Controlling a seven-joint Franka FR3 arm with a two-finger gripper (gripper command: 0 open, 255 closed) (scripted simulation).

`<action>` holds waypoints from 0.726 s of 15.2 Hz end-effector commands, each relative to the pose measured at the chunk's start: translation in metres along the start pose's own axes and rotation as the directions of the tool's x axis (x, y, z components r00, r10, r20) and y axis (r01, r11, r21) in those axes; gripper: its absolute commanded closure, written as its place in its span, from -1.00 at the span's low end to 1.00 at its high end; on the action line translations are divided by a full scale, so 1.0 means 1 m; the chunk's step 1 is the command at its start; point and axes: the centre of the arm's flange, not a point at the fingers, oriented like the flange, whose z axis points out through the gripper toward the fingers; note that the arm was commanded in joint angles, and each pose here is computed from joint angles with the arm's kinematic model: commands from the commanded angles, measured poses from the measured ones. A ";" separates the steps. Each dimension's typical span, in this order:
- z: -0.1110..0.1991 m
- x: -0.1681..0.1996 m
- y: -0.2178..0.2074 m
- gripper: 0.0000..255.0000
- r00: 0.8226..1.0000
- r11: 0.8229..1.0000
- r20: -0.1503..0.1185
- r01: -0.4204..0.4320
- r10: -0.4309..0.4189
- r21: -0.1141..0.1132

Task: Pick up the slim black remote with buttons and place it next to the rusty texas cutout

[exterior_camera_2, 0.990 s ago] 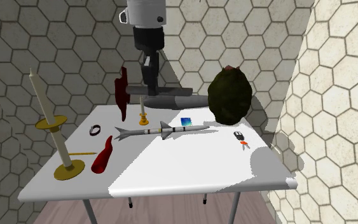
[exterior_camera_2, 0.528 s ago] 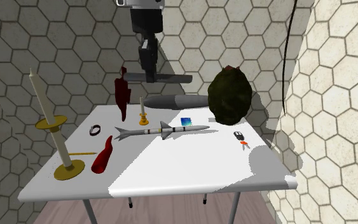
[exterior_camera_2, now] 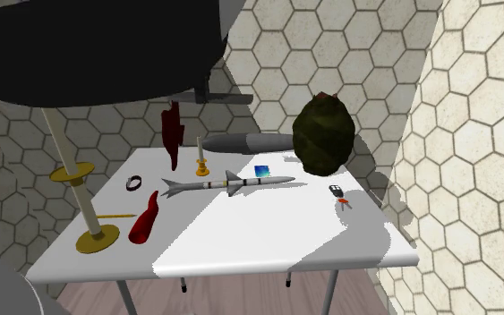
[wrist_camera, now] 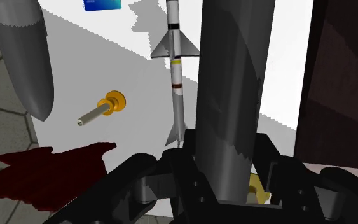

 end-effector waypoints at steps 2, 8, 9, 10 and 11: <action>0.004 0.016 0.034 1.00 1.000 1.000 0.000 0.000 0.000 0.000; 0.010 0.051 0.105 1.00 1.000 1.000 0.000 0.000 0.000 0.000; 0.011 0.057 0.116 1.00 1.000 1.000 0.000 0.000 0.000 0.000; 0.012 0.063 0.128 1.00 1.000 1.000 0.000 0.000 0.000 0.000; 0.013 0.073 0.148 1.00 1.000 1.000 0.000 0.000 0.000 0.000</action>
